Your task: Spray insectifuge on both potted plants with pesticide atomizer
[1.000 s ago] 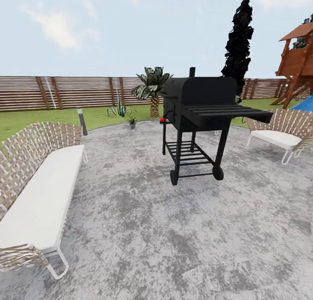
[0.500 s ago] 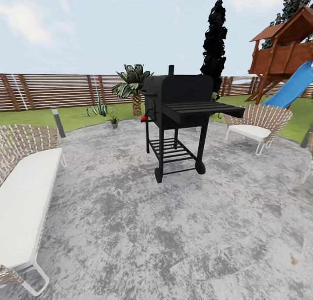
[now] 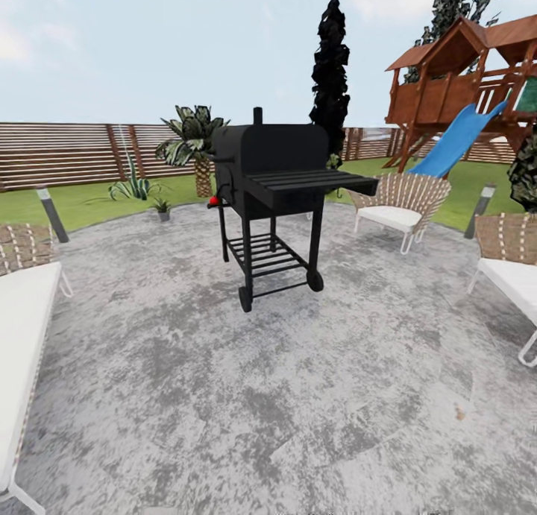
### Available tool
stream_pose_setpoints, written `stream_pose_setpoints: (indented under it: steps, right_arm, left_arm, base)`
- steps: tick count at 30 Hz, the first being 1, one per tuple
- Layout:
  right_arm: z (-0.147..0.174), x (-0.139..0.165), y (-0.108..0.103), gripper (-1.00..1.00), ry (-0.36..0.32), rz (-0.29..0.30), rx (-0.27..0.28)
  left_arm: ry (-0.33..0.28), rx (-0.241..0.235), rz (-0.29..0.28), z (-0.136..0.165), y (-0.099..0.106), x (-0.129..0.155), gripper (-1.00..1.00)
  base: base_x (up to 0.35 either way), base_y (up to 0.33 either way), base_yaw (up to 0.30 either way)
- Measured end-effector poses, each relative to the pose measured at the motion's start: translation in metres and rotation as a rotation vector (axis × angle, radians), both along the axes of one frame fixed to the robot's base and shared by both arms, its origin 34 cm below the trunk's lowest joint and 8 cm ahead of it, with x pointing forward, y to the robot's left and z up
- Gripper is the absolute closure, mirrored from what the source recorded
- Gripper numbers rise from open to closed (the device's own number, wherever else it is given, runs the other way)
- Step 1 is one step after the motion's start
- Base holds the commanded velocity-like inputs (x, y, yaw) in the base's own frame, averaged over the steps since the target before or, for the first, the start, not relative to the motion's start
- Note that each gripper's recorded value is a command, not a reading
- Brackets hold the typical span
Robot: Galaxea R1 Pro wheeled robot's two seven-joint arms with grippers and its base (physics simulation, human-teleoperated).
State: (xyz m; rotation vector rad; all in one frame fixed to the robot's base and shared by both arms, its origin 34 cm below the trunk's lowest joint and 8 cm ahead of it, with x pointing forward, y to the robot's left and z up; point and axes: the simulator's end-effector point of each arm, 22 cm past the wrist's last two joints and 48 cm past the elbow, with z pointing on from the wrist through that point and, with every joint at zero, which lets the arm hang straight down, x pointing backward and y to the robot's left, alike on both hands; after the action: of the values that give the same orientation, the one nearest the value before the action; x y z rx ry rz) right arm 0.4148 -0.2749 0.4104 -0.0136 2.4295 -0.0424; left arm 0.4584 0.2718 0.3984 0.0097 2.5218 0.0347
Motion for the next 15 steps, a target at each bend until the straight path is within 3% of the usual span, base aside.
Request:
stream_pose_setpoints:
  steps: [5, 15]
  right_arm:
    - [-0.0012, -0.0014, 0.0000, -1.00, 0.004, 0.000, 0.000]
    - [-0.0033, -0.0039, 0.0000, -1.00, 0.012, 0.000, 0.000]
  left_arm:
    - [0.004, 0.000, 0.000, -0.0013, 0.0001, -0.0014, -1.00]
    - [0.012, 0.001, 0.004, -0.0037, 0.0008, -0.0040, -1.00]
  base:
    - [0.075, 0.069, -0.272]
    - [0.258, 0.218, -0.274]
